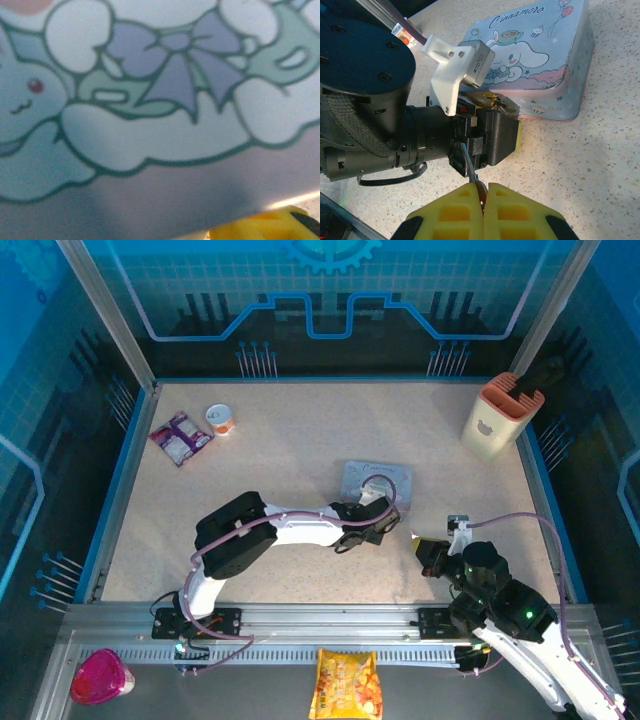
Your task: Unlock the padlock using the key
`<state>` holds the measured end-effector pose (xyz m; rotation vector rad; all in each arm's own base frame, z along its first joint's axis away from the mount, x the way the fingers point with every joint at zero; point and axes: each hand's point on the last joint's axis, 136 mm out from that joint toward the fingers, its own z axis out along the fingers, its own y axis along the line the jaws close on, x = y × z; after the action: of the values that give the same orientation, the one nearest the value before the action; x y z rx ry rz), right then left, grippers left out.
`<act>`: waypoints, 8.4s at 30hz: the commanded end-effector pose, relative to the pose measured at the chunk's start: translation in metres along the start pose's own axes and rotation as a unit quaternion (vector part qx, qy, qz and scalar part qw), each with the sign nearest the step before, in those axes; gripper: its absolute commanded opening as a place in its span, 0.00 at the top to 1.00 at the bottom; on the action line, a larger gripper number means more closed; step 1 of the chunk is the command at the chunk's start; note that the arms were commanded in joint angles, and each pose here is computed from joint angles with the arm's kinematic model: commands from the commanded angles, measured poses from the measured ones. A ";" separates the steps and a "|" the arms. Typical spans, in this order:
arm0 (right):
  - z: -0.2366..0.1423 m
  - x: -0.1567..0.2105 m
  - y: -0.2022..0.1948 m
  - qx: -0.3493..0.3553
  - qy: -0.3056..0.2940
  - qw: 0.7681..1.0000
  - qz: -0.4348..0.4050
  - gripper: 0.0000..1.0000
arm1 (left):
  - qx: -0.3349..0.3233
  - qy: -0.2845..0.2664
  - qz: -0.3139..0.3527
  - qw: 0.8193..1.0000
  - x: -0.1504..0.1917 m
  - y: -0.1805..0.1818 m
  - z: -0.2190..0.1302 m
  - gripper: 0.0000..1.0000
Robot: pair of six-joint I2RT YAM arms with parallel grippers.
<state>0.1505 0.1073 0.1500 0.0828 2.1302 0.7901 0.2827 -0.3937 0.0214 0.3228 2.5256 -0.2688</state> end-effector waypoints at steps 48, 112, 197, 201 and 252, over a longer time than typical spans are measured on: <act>0.123 0.053 0.078 -0.110 -0.002 0.993 -0.043 1.00 | 0.206 0.064 -0.355 0.910 -0.017 0.055 -0.104 0.88; 0.125 0.035 0.083 -0.129 -0.039 0.991 0.016 1.00 | 0.265 0.055 -0.415 0.869 -0.019 0.049 -0.118 0.92; 0.162 0.094 0.041 -0.094 0.050 0.956 0.272 1.00 | 0.335 -0.070 -0.330 0.880 -0.001 0.062 -0.088 0.52; 0.158 0.084 0.050 -0.111 0.036 0.954 0.275 1.00 | 0.333 -0.067 -0.334 0.880 0.007 0.066 -0.083 0.51; 0.154 0.099 0.027 -0.034 0.091 0.985 0.144 0.51 | 0.225 0.004 -0.379 0.897 0.009 0.069 -0.064 0.92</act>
<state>0.1993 0.2456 0.0448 0.4304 2.1891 1.2633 0.2567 -0.3140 0.0537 -0.4631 2.4513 -1.2073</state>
